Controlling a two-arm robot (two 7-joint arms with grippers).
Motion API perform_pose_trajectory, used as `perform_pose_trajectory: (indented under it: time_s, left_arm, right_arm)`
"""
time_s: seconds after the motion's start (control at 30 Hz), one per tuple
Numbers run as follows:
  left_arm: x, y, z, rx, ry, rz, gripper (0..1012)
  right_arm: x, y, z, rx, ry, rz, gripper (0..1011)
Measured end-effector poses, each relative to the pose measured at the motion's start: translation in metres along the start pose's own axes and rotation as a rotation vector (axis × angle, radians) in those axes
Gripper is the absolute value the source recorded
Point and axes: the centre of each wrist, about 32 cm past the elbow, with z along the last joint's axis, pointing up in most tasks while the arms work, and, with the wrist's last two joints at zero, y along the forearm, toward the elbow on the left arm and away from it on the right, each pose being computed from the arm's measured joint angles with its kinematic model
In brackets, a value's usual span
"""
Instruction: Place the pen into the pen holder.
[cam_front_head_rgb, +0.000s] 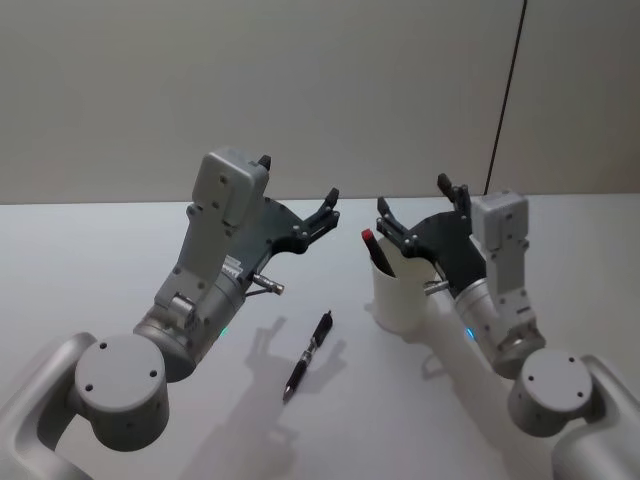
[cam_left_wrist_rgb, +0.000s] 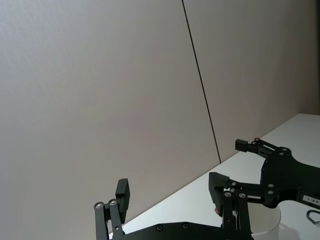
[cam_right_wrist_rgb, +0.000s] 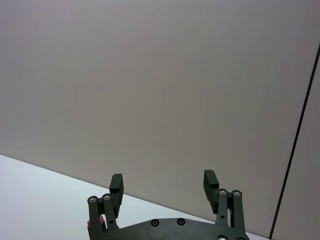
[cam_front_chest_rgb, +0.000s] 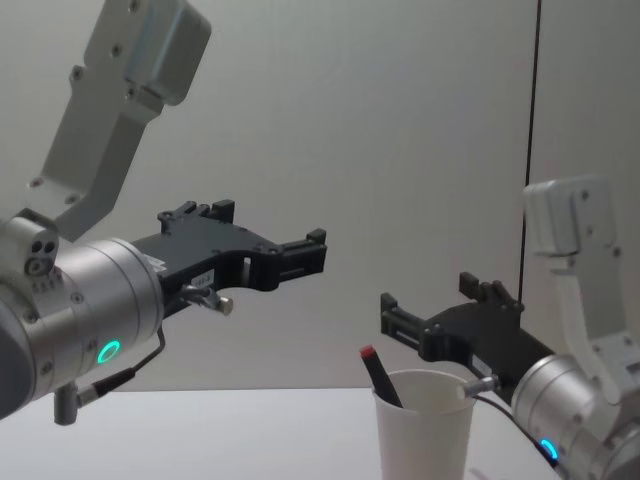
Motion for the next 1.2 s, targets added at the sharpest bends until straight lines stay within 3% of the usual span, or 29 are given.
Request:
perform_pose_trajectory:
  time_s: [0.63, 1.2]
  left_arm:
    - [0.0, 0.0, 0.0, 0.0, 0.0, 0.0, 1008]
    - [0.0, 0.0, 0.0, 0.0, 0.0, 0.0, 1008]
  right_arm:
    - [0.009, -0.043, 0.032, 0.049, 0.069, -0.092, 1001]
    - [0.013, -0.09, 0.053, 0.007, 0.088, -0.211, 1002]
